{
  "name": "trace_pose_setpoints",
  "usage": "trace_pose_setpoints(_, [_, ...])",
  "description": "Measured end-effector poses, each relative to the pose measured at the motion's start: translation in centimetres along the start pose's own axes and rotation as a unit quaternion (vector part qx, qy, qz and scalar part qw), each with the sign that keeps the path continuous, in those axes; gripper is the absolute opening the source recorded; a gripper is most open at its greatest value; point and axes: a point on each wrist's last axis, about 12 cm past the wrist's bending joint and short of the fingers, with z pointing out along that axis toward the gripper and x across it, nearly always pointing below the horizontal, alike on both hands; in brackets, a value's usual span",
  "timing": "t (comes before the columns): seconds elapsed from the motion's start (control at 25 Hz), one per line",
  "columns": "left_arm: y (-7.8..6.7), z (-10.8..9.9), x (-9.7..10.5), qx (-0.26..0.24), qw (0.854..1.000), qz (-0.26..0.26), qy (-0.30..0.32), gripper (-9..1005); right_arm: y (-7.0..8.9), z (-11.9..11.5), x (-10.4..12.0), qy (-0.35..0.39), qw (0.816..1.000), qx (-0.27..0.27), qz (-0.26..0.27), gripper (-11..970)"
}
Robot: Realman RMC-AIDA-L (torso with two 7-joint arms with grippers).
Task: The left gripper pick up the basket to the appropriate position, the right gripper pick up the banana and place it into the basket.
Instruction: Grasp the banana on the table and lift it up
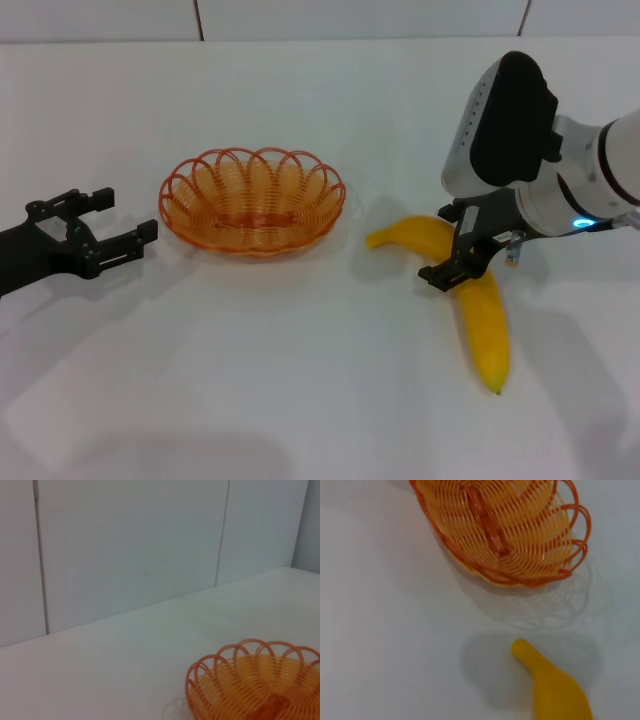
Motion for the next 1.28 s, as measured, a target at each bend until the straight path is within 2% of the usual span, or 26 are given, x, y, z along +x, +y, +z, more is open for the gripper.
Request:
trace_pose_setpoints(0.84, [-0.05, 0.14, -0.06, 0.001, 1.000, 0.000, -0.001, 798, -0.29, 0.24, -0.56, 0.008, 1.000, 0.000, 0.008, 861])
trace_pose_setpoints(1.04, [-0.05, 0.14, -0.06, 0.001, 1.000, 0.000, -0.001, 798, -0.38, 0.20, -0.68, 0.007, 1.000, 0.001, 0.021, 681])
trace_pose_setpoints(1.28, [-0.07, 0.14, -0.03, 0.002, 1.000, -0.001, -0.001, 798, -0.43, -0.05, -0.84, 0.006, 1.000, 0.002, 0.021, 536])
